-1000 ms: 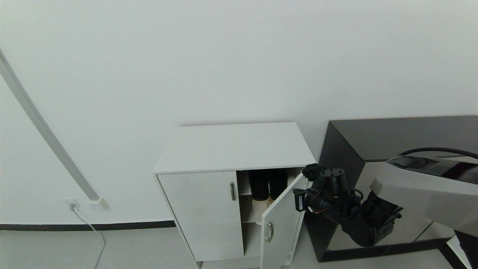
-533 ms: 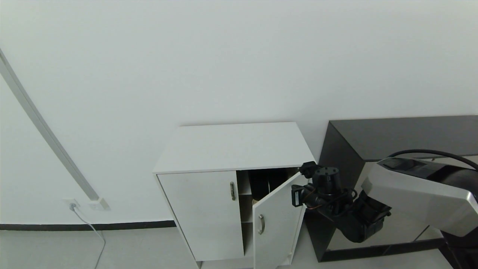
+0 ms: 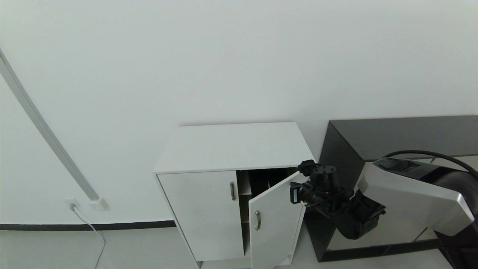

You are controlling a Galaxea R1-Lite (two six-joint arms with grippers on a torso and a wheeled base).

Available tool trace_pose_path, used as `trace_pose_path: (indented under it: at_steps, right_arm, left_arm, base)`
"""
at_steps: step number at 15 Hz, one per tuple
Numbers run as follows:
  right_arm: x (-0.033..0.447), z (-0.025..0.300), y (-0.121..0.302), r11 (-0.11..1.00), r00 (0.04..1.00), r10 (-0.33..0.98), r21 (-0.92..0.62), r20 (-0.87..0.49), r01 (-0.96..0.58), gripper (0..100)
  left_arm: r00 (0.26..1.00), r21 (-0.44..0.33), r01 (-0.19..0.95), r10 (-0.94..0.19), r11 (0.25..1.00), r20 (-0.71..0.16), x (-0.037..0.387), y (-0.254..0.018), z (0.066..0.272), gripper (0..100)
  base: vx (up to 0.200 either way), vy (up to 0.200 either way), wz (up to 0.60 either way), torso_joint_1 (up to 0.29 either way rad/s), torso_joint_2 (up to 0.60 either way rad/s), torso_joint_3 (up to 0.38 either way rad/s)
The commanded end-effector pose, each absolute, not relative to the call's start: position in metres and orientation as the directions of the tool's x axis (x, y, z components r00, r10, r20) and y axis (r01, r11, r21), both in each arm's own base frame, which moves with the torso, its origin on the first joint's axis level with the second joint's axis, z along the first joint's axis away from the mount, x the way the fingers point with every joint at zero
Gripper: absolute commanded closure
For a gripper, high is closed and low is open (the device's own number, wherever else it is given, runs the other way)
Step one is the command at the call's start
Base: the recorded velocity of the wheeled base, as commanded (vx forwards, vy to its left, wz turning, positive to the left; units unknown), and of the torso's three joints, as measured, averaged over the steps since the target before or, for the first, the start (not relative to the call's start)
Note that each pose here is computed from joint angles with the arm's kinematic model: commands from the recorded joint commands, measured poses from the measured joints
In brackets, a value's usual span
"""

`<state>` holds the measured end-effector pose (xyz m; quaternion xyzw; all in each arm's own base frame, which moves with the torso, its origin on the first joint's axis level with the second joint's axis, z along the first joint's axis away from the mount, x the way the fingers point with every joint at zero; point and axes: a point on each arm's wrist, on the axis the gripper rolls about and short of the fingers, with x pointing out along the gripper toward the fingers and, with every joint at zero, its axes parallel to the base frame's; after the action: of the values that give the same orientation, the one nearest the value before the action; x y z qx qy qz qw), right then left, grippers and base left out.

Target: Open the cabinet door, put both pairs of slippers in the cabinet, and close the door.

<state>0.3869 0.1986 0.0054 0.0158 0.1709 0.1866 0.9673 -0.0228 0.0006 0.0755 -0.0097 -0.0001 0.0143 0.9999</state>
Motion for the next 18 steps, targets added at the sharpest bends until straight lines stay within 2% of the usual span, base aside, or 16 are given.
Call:
trace_pose_path:
  at_steps: [1, 18]
  right_arm:
    - [0.391, 0.003, 0.199, 0.941, 0.886, 0.337, 0.085, -0.319, -0.328, 100]
    - [0.419, -0.01, 0.21, 0.979, 0.948, 0.203, 0.058, -0.246, -0.195, 100]
  left_arm:
    - [1.0, -0.02, -0.029, 0.029, 0.999, -0.002, -0.023, 0.001, 0.076, 100]
    - [1.0, -0.02, -0.029, 0.029, 0.999, -0.002, -0.023, 0.001, 0.076, 100]
  base:
    - [0.0, 0.0, 0.0, 0.0, 0.0, 0.0]
    - [0.0, 0.0, 0.0, 0.0, 0.0, 0.0]
